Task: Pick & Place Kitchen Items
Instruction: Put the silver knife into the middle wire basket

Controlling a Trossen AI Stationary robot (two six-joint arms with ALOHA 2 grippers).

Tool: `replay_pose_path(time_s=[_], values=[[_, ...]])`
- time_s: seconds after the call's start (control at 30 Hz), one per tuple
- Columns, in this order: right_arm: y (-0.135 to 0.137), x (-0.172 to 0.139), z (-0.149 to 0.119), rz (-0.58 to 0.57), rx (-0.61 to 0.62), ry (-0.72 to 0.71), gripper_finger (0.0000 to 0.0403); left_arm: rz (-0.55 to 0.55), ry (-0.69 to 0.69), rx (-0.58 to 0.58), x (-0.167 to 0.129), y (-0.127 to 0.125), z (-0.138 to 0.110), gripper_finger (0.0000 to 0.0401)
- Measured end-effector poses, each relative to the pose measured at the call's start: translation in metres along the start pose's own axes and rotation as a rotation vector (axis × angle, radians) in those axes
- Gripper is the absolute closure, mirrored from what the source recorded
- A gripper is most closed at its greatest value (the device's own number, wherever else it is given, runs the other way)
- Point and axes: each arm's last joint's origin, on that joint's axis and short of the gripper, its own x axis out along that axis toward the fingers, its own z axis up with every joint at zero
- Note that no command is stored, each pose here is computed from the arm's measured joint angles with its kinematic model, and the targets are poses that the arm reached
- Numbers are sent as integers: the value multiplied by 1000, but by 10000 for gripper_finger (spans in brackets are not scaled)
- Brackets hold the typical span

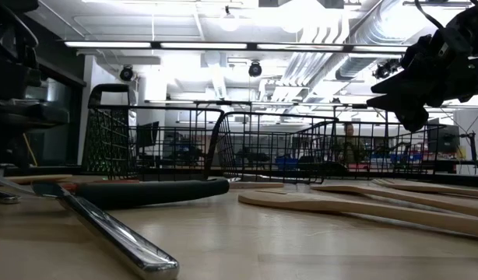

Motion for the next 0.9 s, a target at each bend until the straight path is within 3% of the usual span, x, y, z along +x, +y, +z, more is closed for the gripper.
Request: replay_pose_path(time_s=[0.43,0.9], values=[[0,0,0,0,0,0,252,0,-17,-9,0,0,1,369],[0,0,0,0,0,0,252,-51,-43,-52,-9,0,-2,368]])
